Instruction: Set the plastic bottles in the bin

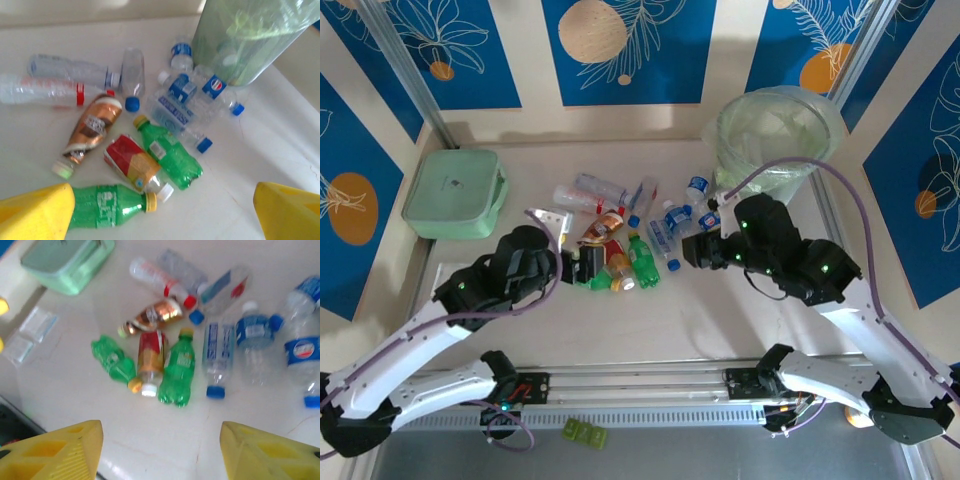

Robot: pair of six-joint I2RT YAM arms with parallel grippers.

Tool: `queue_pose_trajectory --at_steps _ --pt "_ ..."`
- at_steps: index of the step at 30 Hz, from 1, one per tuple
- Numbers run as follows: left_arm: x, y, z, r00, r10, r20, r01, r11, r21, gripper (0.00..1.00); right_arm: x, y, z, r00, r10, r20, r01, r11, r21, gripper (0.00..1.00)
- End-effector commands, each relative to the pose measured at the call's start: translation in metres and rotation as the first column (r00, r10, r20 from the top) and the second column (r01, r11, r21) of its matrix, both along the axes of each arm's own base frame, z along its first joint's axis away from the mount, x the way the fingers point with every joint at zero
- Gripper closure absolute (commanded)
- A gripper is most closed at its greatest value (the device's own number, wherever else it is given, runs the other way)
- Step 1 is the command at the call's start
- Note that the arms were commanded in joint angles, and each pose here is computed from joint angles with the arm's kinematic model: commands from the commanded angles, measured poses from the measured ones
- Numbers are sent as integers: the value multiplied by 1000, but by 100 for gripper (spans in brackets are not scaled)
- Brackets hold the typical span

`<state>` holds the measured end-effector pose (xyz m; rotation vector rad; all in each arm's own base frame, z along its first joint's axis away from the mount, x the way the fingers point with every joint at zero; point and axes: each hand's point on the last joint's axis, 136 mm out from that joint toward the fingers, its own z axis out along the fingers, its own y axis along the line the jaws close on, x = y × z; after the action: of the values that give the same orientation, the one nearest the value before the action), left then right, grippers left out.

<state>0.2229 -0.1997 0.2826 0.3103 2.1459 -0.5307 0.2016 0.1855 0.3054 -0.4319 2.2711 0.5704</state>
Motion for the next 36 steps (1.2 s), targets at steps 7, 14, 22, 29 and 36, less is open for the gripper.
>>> queue_pose_trajectory --at_steps 7,14,22,29,36 --pt "43 33 -62 794 388 -469 -382 917 112 7 -10 3 -50 991 -56 -119 59 998 18 36" --pt "118 59 -67 584 620 -524 -716 698 29 8 -6 7 -57 989 -83 -125 89 995 44 36" --pt "197 98 -115 266 713 -648 -922 384 43 9 -14 16 -55 984 -52 -172 71 992 108 35" --pt "271 106 -139 262 709 -654 -940 342 -6 6 -15 10 -65 978 -83 -190 99 992 73 35" --pt "298 107 -182 175 672 -720 -962 272 21 8 -14 -1 -72 972 -136 -193 147 988 45 35"
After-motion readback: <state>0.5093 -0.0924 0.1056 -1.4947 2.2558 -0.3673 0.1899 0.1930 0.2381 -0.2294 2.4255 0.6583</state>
